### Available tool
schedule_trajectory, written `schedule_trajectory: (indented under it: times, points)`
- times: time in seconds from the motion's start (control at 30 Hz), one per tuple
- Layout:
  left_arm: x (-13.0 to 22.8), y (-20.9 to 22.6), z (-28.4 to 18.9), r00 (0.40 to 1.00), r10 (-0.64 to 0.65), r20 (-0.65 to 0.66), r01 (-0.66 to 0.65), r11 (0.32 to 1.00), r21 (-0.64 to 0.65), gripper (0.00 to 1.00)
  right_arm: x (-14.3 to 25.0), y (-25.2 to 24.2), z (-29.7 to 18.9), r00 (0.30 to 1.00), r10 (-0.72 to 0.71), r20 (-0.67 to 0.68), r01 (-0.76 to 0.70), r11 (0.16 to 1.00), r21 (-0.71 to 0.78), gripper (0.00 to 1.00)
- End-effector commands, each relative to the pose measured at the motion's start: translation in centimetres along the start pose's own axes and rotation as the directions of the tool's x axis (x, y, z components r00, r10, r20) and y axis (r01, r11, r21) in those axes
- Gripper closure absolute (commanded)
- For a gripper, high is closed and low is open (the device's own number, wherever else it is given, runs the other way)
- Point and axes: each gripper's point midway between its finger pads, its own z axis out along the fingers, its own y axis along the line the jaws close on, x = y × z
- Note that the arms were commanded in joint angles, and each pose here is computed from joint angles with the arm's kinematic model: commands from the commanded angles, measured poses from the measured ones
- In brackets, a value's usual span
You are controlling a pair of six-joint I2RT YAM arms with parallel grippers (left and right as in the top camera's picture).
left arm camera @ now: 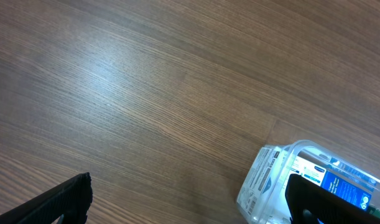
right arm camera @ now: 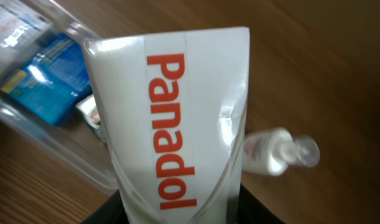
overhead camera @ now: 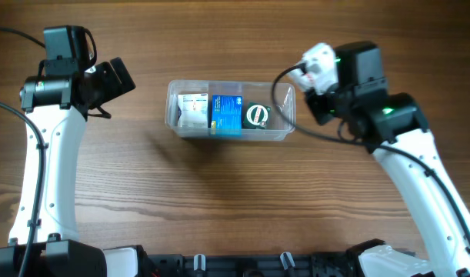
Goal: Pack container
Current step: 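Lift the Panadol box and carry it over the container, then lower the Panadol box into the container, release, and raise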
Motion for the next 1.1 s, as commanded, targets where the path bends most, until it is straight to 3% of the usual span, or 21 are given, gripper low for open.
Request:
schedule_trajectory:
  times: [0.0,0.27,0.7,1.07]
  points:
    - [-0.3,-0.1,-0.4,1.000,0.015,0.010,-0.015,1.000,0.010,0.00,-3.9,3.1,-1.0,0.988,-0.099,0.123,0.102,0.995,-0.021,0.61]
    - [-0.3,-0.1,-0.4,1.000,0.015,0.010,-0.015,1.000,0.010,0.00,-7.9,10.5,1.1,0.920,-0.276,0.277,0.324,0.935,-0.142,0.62]
    - [-0.3,-0.1,-0.4,1.000,0.015,0.010,-0.015,1.000,0.010,0.00,-3.1,15.1,11.9,0.853,-0.505,0.134,0.522,0.810,-0.268,0.60]
    - [-0.3,-0.1,-0.4,1.000,0.015,0.010,-0.015,1.000,0.010,0.00,-2.4,15.2,13.3,0.669,-0.721,0.180,0.742,0.630,-0.231,0.57]
